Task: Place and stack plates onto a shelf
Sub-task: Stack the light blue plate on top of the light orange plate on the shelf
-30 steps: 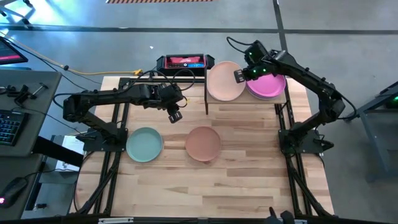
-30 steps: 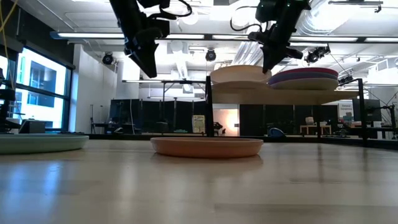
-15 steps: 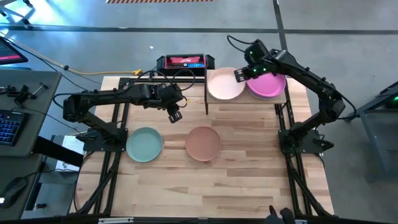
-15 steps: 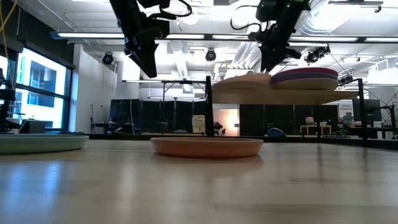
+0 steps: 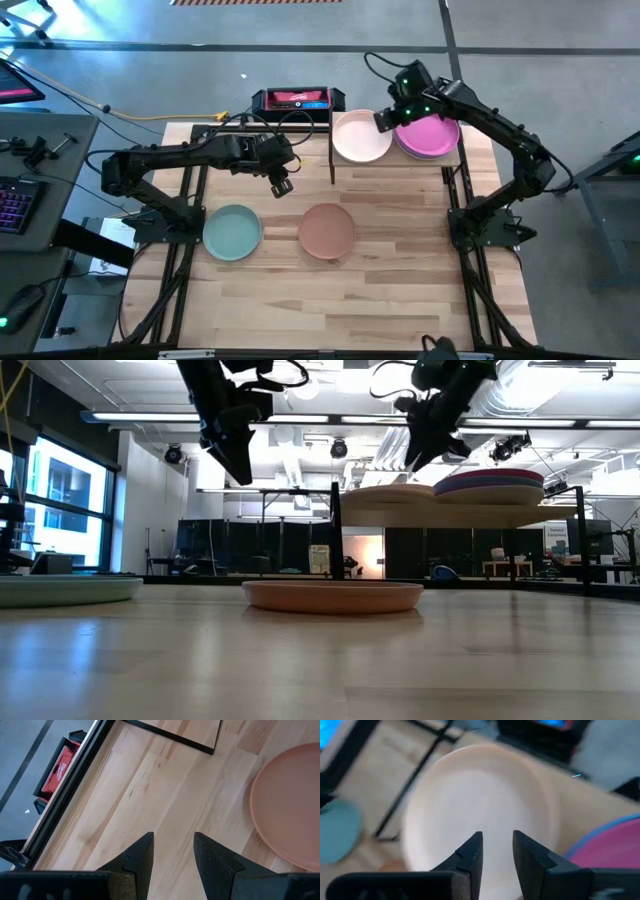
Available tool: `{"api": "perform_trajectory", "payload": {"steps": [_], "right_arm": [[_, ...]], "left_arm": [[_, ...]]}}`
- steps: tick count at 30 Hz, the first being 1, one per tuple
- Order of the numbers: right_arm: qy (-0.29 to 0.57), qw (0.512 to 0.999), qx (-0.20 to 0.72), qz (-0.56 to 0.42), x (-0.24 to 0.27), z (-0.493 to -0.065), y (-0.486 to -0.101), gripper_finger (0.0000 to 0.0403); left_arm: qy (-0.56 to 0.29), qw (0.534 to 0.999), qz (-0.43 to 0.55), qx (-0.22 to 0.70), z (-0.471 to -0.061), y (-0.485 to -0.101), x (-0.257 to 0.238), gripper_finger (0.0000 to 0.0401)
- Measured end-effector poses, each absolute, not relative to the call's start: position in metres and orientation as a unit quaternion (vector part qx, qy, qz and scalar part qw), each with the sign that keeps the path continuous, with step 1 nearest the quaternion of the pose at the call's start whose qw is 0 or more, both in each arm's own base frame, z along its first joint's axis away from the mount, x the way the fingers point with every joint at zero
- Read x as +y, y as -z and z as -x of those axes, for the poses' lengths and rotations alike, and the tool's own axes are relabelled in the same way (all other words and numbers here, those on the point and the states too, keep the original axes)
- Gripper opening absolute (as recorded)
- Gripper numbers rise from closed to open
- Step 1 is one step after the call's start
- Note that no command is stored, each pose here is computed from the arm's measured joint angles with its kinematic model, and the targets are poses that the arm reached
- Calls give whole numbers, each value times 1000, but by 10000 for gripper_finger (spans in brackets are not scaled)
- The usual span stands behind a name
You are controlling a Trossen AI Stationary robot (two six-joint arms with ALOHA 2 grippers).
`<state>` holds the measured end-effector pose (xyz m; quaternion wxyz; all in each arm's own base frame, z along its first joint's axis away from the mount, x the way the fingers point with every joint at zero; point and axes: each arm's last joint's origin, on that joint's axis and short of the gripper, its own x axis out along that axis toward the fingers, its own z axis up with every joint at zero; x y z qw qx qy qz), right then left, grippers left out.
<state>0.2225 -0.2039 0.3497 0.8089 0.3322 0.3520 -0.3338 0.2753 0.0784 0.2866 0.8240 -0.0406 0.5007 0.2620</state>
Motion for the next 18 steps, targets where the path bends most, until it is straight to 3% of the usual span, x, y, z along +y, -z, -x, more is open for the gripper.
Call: {"api": "perform_trajectory", "payload": {"steps": [6,11,18], "right_arm": [[236,828,378,-341,-182,-237,-348,78],[180,833,415,-319,-155,-251,-346,78],[124,846,447,-263,-118,-269,-345,78]], "left_arm": [[-257,824,34,504,-275,-287,78,129],[-117,818,-77,557,-272,-283,74,129],[-95,817,-114,557,-273,-284,74,129]]}}
